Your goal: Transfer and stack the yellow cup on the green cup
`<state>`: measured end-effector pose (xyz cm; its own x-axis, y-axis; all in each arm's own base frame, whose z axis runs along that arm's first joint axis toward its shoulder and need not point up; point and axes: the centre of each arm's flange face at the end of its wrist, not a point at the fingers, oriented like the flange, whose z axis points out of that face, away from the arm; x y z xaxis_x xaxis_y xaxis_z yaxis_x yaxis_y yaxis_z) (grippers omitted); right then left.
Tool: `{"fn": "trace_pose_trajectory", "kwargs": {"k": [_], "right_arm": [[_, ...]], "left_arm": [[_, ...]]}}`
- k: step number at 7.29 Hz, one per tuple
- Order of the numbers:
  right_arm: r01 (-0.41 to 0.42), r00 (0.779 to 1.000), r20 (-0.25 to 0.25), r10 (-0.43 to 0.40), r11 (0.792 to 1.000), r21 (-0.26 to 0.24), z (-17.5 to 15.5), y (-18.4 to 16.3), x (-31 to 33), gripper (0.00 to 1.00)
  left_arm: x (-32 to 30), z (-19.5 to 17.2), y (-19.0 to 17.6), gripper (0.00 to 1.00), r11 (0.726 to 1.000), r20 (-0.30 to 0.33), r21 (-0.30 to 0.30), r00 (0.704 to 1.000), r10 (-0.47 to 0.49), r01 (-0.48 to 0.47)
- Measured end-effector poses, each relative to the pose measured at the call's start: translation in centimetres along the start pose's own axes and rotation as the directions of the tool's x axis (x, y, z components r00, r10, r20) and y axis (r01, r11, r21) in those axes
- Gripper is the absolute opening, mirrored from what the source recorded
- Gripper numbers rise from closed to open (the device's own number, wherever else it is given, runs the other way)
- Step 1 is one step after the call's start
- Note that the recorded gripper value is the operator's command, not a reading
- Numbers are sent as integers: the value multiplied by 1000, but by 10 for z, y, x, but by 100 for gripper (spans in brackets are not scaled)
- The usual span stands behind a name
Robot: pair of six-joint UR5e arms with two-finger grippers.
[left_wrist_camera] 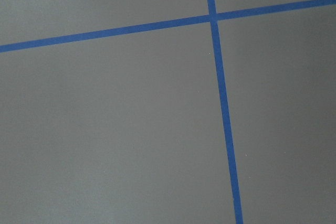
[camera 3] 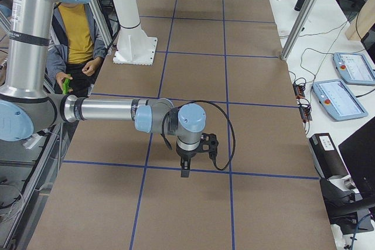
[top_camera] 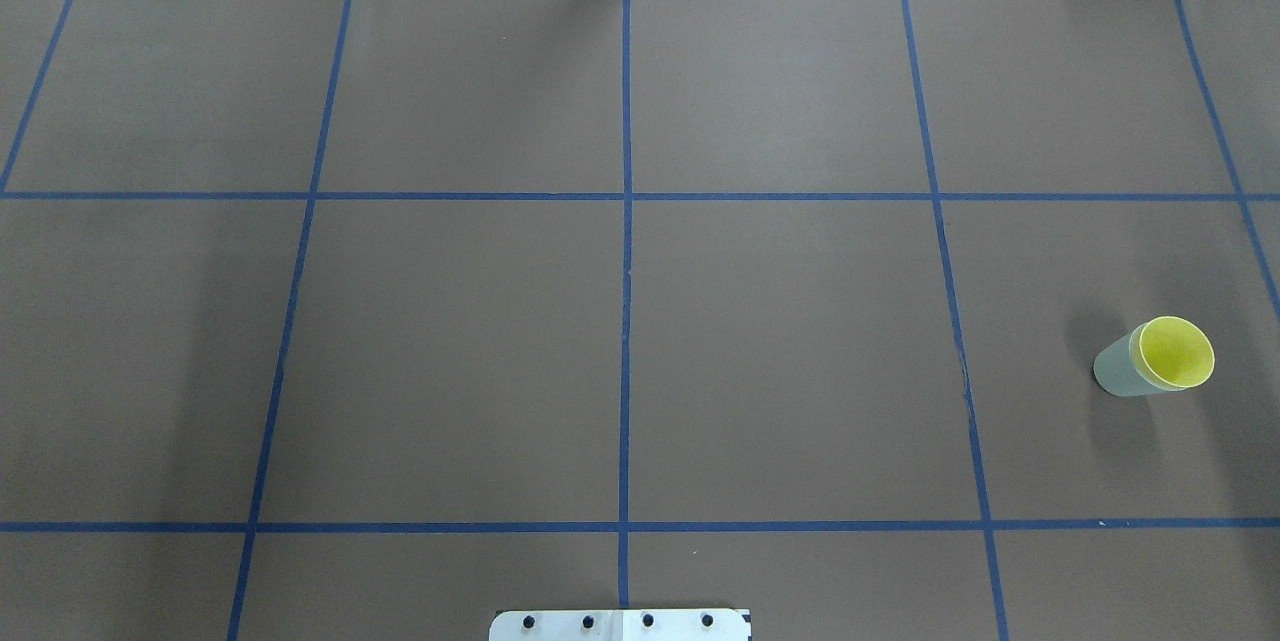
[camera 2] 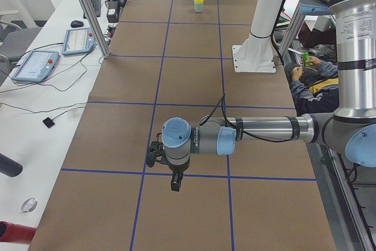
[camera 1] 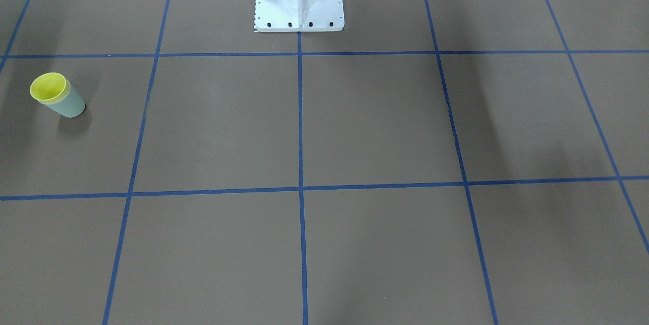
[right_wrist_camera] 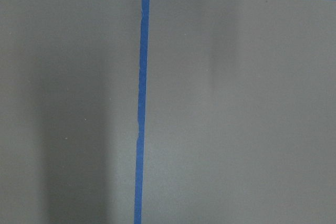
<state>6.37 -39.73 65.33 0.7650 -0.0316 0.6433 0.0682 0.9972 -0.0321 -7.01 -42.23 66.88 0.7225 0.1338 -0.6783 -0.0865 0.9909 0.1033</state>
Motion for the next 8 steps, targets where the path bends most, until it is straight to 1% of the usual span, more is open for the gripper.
{"fn": "trace_pose_trajectory", "kwargs": {"k": [8], "right_arm": [[-5,1000,0,5,1000,-7,3,1,3,100]], "left_arm": [[-3,5,7,100,1000,3,-13,1000,-4,4]]}}
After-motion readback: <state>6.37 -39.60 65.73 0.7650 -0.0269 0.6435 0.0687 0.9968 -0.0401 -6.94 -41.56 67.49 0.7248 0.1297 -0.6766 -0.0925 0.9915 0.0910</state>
